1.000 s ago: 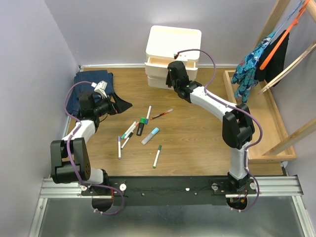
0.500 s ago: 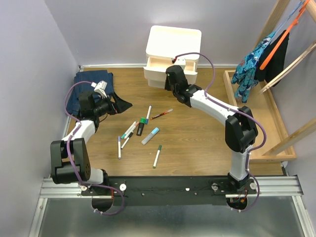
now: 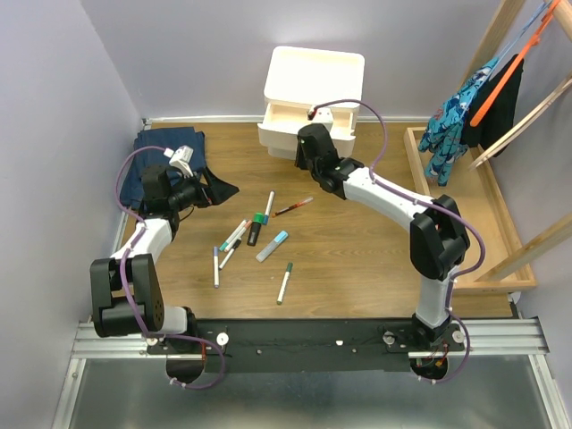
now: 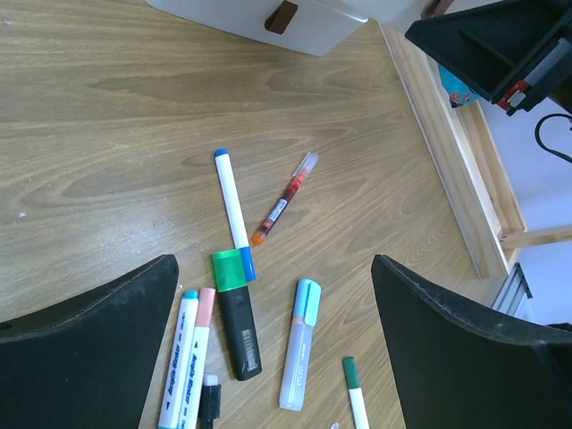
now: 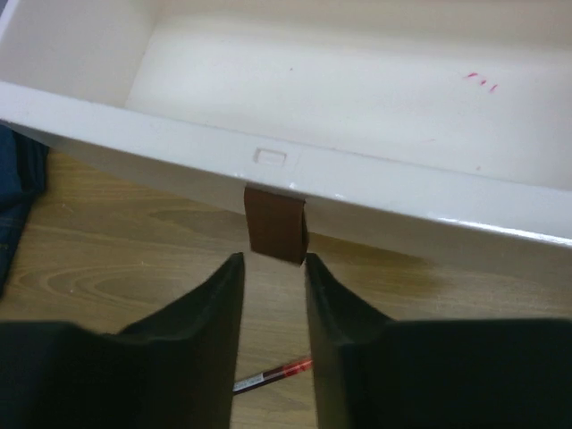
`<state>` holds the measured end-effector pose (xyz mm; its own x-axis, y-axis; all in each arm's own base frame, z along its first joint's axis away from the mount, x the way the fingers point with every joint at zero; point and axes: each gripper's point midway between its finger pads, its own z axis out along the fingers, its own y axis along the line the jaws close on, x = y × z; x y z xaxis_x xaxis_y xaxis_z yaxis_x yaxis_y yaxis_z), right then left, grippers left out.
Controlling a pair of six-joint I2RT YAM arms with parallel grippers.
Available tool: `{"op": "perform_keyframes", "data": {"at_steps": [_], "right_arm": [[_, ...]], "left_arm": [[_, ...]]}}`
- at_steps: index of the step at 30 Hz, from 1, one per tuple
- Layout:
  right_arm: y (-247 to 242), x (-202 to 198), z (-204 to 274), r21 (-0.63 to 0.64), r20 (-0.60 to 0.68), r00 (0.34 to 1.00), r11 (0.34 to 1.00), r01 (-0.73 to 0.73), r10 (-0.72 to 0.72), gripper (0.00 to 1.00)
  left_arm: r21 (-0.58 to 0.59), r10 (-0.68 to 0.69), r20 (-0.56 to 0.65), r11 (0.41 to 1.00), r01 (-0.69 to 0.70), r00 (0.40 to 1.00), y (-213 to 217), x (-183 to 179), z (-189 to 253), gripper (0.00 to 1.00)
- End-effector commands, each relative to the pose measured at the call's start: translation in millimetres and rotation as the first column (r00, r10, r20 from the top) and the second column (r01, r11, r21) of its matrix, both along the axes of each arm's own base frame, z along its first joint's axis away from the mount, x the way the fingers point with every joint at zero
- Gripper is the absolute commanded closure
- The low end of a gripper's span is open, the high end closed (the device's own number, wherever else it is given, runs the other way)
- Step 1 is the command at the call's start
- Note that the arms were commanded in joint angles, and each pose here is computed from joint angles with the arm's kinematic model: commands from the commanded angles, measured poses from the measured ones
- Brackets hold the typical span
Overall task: Sort the stationery into containers
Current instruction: Open the drawer in the storage box, then pick up the pen from the center of the board.
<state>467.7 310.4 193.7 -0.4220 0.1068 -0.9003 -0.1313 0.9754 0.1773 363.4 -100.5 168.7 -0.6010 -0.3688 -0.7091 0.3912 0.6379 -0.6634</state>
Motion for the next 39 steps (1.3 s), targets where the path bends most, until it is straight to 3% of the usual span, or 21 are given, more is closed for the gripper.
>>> {"op": "perform_keyframes", "data": {"at_steps": [1,4,9,11,13,14,15,17,22,25,28,32,39], "right_arm": [[2.2,-19.6,-12.9,-0.059,-0.045,0.998,0.997,-0.040,0.037,0.47],[-0.5,-28.6,-6.5,-0.063,-0.055,0.996,0.996,-0.069,0.065,0.39],[-8.5,-59.4,-9.3,-0.072,-0.138,0.981,0.986,-0.149,0.139,0.39],[-11.0,-76.0,-7.8,-0.080,-0.168,0.965,0.973,-0.217,0.201,0.39],[-19.4,-91.0,-21.9,-0.110,-0.215,0.950,0.960,-0.256,0.228,0.39],[-21.5,-98.6,-12.0,-0.115,-0.193,0.942,0.947,-0.298,0.273,0.39],[-28.9,-109.9,-29.6,-0.140,-0.225,0.929,0.934,-0.329,0.293,0.39],[-32.5,-124.1,-20.5,-0.151,-0.194,0.908,0.904,-0.401,0.370,0.39],[-48.3,-165.1,-23.4,-0.177,-0.165,0.842,0.825,-0.537,0.513,0.39],[-65.0,-175.9,-10.7,-0.204,-0.120,0.854,0.830,-0.520,0.506,0.39],[-78.1,-183.2,-7.2,-0.266,-0.099,0.847,0.807,-0.528,0.522,0.39],[-93.9,-174.1,6.9,-0.339,-0.038,0.876,0.818,-0.464,0.481,0.39],[-127.5,-150.9,33.0,-0.278,0.041,0.930,0.898,-0.340,0.365,0.38]], "left_arm": [[0.039,0.029,0.019,0.999,-0.030,0.999,6.8,2.3,4.7,0.01],[0.058,0.035,0.006,0.998,-0.035,0.999,9.5,3.7,7.4,0.01],[0.204,0.004,0.009,0.979,-0.006,1.000,19.5,3.6,12.7,0.01],[0.246,-0.022,-0.073,0.968,0.040,0.997,21.1,-7.8,1.2,0.01],[0.323,-0.089,-0.091,0.939,0.114,0.992,25.1,-5.5,-1.5,0.03],[0.330,-0.114,-0.193,0.928,0.173,0.975,25.0,-21.5,-14.1,0.05],[0.361,-0.149,-0.202,0.907,0.215,0.968,28.4,-16.5,-15.9,0.07],[0.381,-0.170,-0.303,0.880,0.283,0.938,33.1,-33.1,-29.0,0.11],[0.552,-0.239,-0.289,0.750,0.365,0.927,44.0,-39.8,-40.2,0.15],[0.560,-0.313,-0.293,0.709,0.428,0.903,21.1,-47.8,-31.5,0.17],[0.581,-0.446,-0.316,0.607,0.542,0.837,-24.3,-72.0,-33.9,0.18],[0.614,-0.505,-0.342,0.519,0.595,0.793,-64.6,-89.3,-51.8,0.18],[0.647,-0.482,-0.406,0.449,0.617,0.776,-109.9,-92.5,-84.7,0.21]]}}
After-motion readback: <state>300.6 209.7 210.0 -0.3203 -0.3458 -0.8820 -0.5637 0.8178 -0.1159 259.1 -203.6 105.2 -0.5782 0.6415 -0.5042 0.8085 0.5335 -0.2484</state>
